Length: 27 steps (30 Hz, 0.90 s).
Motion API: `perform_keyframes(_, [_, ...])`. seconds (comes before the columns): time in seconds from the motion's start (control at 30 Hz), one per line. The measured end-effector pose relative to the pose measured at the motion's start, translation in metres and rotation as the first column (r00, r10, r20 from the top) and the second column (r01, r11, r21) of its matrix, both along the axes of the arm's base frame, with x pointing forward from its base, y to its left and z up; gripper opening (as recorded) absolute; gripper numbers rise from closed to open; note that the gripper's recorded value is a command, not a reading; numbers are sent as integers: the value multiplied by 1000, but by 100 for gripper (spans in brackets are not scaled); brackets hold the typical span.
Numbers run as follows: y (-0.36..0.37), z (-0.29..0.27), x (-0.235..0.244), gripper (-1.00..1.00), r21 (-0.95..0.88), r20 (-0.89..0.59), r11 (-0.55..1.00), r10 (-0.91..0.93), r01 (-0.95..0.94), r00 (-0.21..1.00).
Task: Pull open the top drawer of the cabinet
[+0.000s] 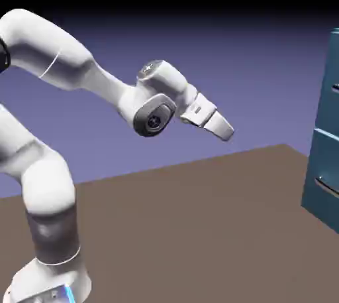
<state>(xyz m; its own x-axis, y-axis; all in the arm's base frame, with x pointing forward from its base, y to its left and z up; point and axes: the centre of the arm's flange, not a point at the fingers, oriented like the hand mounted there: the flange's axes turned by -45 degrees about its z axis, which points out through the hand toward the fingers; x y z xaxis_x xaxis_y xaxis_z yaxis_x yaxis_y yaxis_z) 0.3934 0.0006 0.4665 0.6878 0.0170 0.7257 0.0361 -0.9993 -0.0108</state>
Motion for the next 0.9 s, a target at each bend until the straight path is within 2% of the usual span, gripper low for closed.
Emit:
perform_keyframes(0.43, [-57,47,47,0,446,57,893,-96,61,994])
perform_keyframes(0.9, [-113,24,106,0,773,-24,615,-214,153,977])
